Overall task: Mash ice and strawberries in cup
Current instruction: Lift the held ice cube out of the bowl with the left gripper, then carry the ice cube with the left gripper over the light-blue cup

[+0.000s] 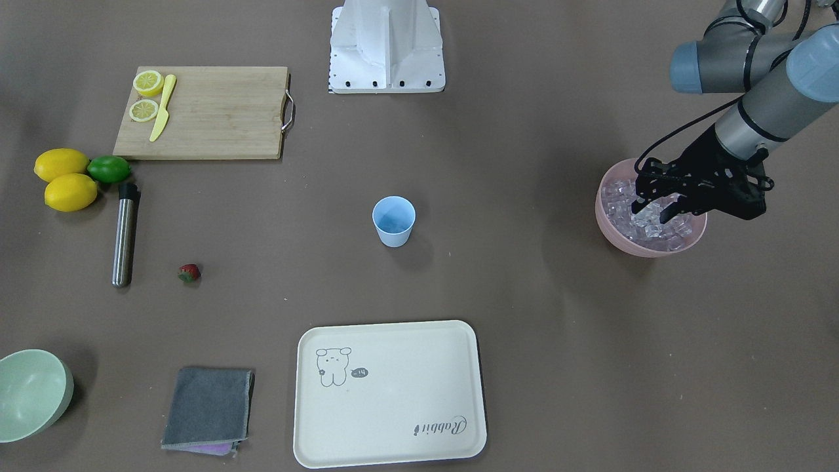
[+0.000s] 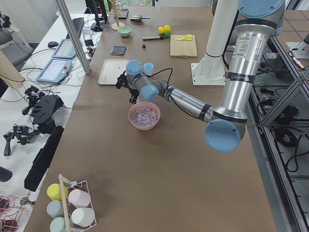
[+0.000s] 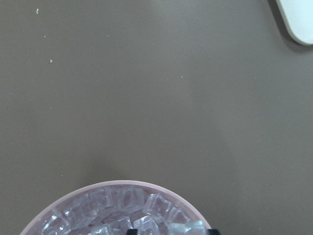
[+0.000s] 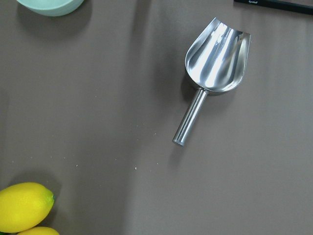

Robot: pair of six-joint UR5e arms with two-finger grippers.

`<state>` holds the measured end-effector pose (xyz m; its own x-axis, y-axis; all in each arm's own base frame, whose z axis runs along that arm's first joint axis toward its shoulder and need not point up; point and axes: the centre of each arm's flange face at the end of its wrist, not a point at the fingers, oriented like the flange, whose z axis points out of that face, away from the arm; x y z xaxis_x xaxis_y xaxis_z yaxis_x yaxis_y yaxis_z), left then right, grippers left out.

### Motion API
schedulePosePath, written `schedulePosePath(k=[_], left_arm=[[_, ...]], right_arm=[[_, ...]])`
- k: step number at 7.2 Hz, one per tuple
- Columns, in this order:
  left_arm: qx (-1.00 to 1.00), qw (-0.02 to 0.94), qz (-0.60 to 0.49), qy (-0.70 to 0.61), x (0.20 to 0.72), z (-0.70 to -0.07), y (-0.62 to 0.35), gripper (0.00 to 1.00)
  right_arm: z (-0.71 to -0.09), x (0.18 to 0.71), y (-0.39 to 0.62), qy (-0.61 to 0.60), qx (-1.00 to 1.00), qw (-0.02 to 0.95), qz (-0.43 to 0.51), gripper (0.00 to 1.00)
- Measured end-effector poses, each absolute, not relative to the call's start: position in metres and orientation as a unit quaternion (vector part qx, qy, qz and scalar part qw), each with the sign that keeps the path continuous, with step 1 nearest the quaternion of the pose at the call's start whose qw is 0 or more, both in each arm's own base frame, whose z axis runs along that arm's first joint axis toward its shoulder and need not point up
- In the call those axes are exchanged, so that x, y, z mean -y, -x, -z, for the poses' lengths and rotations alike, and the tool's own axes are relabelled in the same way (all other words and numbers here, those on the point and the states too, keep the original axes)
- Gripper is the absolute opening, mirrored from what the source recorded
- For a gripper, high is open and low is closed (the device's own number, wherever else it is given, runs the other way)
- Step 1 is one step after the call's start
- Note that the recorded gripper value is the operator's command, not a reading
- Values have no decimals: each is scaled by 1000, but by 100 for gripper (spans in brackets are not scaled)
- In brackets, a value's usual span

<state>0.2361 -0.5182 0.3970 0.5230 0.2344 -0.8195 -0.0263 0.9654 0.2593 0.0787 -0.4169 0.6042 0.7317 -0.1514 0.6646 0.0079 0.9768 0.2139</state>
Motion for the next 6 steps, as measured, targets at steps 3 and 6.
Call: schedulePosePath(k=[3, 6], left_arm=[[-520, 849, 0, -89, 517, -345, -277, 0], [-540, 835, 64, -83, 500, -280, -355, 0]], right_arm=[[-604, 417, -79, -99, 364, 925, 43, 100], [-604, 417, -79, -99, 364, 925, 43, 100]])
